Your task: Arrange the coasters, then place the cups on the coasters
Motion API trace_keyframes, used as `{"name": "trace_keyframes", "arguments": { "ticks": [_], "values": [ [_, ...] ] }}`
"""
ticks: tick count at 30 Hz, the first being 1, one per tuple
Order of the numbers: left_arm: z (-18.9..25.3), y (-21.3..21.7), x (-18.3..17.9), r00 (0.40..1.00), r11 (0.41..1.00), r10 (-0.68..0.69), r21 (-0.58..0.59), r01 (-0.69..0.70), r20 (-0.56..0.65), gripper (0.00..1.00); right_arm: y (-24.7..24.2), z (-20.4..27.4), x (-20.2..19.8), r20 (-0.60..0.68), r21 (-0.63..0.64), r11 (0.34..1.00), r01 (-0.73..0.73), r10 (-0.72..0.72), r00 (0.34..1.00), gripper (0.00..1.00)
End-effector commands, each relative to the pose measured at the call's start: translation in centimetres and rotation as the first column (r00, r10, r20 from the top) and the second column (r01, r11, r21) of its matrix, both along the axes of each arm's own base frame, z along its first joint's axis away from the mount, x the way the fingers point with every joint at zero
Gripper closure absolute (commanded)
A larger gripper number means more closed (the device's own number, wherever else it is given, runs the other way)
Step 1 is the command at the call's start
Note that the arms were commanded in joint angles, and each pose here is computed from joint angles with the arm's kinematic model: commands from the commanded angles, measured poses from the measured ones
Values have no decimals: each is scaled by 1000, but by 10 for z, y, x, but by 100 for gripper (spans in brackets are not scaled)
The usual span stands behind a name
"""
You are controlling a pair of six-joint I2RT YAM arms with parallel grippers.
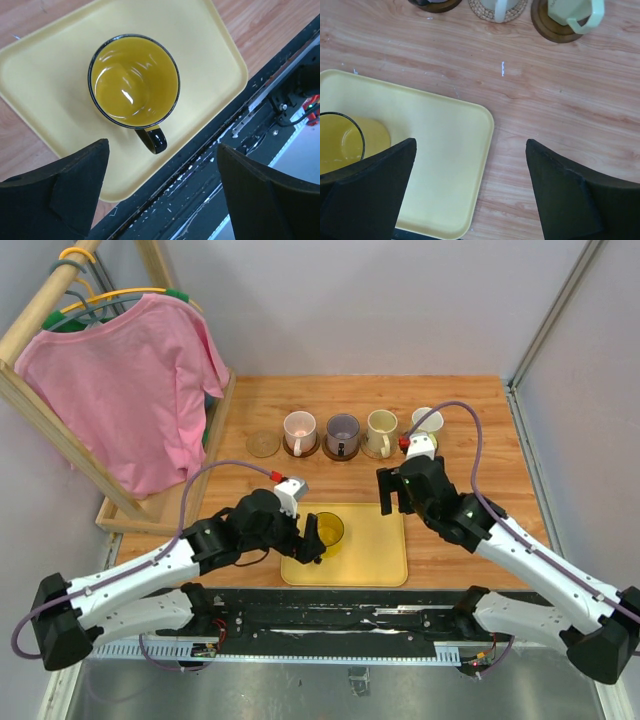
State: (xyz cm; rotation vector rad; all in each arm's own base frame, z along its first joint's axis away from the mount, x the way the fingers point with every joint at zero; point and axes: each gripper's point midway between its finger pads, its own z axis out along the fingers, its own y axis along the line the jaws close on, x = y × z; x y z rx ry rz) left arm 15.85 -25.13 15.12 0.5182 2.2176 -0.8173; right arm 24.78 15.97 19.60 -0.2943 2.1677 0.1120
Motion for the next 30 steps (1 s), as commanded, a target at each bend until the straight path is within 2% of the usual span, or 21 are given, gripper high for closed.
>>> {"name": "trace_keyframes", "arguments": {
  "ticks": [1,10,22,30],
  "values": [
    [-15,-10,5,999,999,37,37,-37,-11,8,-20,8,9,65,41,994,97,-99,993,8],
    [-45,-10,14,996,983,76,169,-69,-37,8,-24,2,6,71,43,995,89,-91,993,8],
    [-72,-16,15,998,976,56,215,-46,-39,15,-22,-3,7,67,46,997,65,-68,995,7],
    [-86,-10,21,997,957,75,283,-65,-27,26,-16,-6,9,55,56,997,49,-52,997,8]
  ]
}}
